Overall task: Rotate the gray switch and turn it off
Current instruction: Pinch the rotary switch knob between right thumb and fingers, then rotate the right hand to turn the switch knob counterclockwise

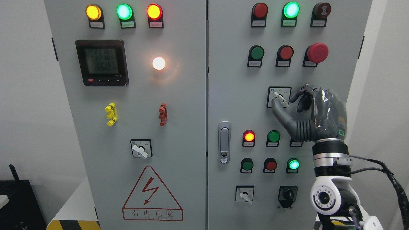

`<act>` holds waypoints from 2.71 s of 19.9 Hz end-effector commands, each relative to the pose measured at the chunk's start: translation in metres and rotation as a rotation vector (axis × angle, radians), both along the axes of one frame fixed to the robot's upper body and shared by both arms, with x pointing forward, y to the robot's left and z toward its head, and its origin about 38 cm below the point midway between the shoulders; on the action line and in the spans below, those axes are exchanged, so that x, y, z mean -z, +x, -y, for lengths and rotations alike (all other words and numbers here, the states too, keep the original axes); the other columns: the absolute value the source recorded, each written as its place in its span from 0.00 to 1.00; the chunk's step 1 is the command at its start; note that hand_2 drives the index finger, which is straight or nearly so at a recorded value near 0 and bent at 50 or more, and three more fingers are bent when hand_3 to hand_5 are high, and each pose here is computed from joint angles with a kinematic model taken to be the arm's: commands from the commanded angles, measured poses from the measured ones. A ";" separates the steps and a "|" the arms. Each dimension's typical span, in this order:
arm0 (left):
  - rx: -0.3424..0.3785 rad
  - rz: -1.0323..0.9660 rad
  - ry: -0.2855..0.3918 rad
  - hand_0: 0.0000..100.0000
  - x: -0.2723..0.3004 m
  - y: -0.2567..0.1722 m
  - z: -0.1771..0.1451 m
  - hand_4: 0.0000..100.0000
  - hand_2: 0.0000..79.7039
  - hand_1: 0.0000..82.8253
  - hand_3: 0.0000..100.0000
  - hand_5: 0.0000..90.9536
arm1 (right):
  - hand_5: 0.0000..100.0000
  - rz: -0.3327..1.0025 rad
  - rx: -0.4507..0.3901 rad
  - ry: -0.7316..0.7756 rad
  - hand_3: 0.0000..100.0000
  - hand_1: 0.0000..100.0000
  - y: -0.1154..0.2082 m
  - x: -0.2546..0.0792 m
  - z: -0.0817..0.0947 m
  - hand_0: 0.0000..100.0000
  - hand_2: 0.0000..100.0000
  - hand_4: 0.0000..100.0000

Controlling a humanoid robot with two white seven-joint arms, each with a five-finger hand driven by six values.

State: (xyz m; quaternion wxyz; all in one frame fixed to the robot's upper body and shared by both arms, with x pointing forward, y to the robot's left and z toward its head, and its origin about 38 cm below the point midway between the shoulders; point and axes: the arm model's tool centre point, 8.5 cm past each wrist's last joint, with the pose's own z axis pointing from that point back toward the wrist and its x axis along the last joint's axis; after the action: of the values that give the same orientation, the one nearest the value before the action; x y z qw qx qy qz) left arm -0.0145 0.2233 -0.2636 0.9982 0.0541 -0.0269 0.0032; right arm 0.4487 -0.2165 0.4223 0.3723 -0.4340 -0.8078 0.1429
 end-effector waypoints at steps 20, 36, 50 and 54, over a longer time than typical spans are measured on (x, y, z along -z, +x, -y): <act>-0.025 -0.025 -0.001 0.12 -0.001 -0.009 0.000 0.00 0.00 0.47 0.00 0.00 | 1.00 -0.017 -0.001 -0.004 0.91 0.45 0.006 -0.002 -0.008 0.17 0.65 0.87; -0.025 -0.023 0.000 0.12 -0.001 -0.009 0.000 0.00 0.00 0.47 0.00 0.00 | 1.00 -0.021 0.001 0.001 0.96 0.43 0.006 -0.002 -0.008 0.25 0.72 0.89; -0.025 -0.025 0.001 0.12 -0.001 -0.009 0.000 0.00 0.00 0.47 0.00 0.00 | 1.00 -0.027 -0.006 0.000 0.98 0.41 0.007 -0.001 -0.010 0.38 0.71 0.90; -0.023 -0.023 -0.001 0.12 -0.001 -0.008 0.000 0.00 0.00 0.47 0.00 0.00 | 1.00 -0.027 -0.009 0.003 0.99 0.41 0.007 -0.001 -0.011 0.41 0.72 0.91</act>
State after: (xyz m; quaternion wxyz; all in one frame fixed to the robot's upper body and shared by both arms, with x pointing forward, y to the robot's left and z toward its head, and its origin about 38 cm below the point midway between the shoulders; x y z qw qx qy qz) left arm -0.0143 0.2233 -0.2636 0.9982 0.0538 -0.0271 0.0031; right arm 0.4549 -0.2077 0.4238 0.3818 -0.4308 -0.8043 0.1476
